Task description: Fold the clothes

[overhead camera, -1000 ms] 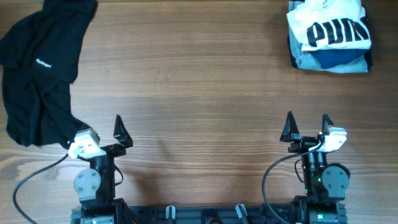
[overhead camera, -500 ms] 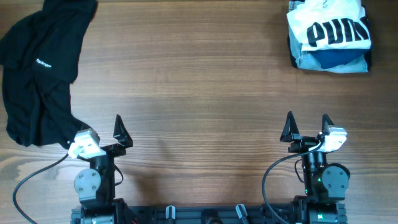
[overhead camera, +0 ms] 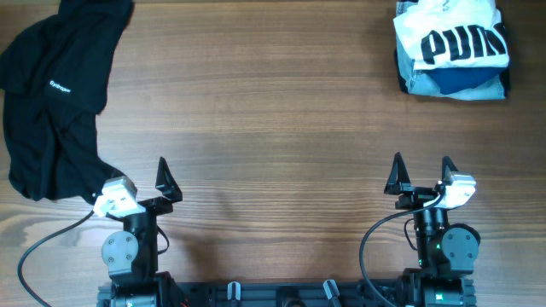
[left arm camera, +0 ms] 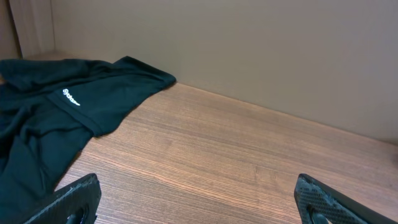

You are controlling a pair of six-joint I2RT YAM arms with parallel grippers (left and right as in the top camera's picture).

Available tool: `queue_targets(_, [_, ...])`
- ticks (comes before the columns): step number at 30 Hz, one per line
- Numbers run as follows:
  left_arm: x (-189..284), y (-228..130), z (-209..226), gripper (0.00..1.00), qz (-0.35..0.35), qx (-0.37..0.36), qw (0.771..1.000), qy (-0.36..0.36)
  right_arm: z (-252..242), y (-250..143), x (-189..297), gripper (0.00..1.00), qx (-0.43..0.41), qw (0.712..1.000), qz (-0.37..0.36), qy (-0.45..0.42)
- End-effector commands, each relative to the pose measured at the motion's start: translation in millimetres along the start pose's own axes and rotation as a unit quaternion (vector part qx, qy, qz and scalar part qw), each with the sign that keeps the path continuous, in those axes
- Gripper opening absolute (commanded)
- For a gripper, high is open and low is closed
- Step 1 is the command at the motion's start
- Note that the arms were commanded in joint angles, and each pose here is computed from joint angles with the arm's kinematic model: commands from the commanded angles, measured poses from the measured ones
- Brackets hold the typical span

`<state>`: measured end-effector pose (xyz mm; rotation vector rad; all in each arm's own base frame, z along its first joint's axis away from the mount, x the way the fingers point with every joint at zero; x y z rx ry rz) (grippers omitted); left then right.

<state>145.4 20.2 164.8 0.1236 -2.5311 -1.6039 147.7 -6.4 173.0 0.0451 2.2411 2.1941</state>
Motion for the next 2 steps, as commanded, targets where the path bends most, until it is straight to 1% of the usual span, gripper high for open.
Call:
queue_targets(1, [0.2, -1.4, -1.2, 1.0, 0.004, -0.006, 1.0, -0.009, 1.4, 0.8, 0.3, 1.0, 0.006, 1.0, -0.004, 0.008])
queue_targets(2, [0.2, -1.4, -1.2, 1.0, 0.004, -0.006, 1.0, -0.009, 1.4, 0.8, 0.3, 1.0, 0.007, 1.0, -0.004, 0.008])
Point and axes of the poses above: each gripper's point midway between its finger pads, its own x axis back along the fingers, its own z axis along the line the jaws close on, y = z × x, the point moved 10 cm from there along x, back along the fingers, and after that the axes turned 11 degrees about x, right-handed, at the moved point
